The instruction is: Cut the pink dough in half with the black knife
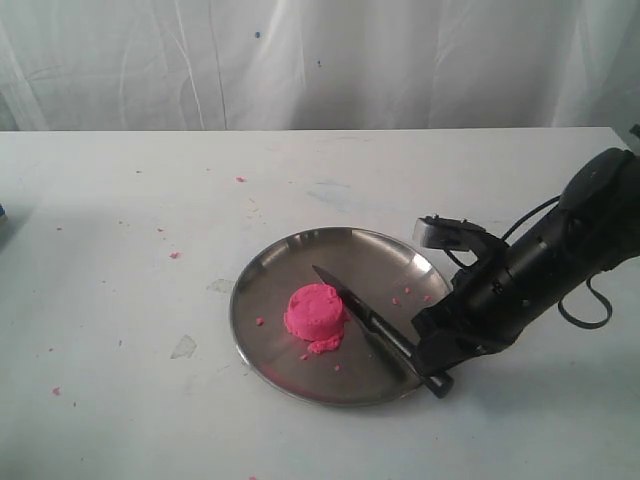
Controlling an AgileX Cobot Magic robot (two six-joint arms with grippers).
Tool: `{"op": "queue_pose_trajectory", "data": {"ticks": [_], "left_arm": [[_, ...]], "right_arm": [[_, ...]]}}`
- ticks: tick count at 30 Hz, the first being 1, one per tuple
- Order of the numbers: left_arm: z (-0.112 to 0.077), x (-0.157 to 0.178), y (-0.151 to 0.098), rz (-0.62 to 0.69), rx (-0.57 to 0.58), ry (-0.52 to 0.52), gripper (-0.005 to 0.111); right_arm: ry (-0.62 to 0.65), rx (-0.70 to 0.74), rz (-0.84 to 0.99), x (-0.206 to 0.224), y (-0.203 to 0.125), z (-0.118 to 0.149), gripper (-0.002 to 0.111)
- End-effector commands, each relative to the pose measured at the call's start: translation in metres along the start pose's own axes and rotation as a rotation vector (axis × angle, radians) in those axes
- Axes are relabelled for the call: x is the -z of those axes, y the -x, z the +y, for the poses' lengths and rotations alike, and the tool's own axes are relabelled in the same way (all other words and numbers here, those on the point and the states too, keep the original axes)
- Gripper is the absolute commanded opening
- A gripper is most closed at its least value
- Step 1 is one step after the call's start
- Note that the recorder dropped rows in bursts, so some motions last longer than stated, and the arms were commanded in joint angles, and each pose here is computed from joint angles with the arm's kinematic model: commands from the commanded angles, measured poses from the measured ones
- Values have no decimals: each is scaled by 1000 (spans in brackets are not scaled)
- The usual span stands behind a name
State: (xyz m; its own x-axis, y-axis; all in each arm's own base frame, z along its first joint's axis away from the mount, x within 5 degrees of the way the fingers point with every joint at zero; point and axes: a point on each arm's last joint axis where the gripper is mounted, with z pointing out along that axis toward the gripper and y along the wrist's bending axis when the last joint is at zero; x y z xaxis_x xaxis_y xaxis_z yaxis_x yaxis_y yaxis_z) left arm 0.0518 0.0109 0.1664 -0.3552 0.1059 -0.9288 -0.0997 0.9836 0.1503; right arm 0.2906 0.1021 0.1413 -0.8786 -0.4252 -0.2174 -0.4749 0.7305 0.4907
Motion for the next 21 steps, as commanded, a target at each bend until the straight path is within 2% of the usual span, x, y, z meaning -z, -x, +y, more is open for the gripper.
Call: {"op": "queue_pose_trajectory", "data": {"ticks": [1,10,17,21], "left_arm": [[0,1,2,-14,0,-3,0],[0,1,2,-14,0,-3,0],[0,1,2,-14,0,-3,0],[0,1,2,-14,0,-3,0]], "right_arm": [[-5,3,7,-2,1,-2,0],[-24,39,15,-11,4,4,20],[-48,41,-4,-11,6,2,18],[-55,50,-24,-7,10,4,0]]}}
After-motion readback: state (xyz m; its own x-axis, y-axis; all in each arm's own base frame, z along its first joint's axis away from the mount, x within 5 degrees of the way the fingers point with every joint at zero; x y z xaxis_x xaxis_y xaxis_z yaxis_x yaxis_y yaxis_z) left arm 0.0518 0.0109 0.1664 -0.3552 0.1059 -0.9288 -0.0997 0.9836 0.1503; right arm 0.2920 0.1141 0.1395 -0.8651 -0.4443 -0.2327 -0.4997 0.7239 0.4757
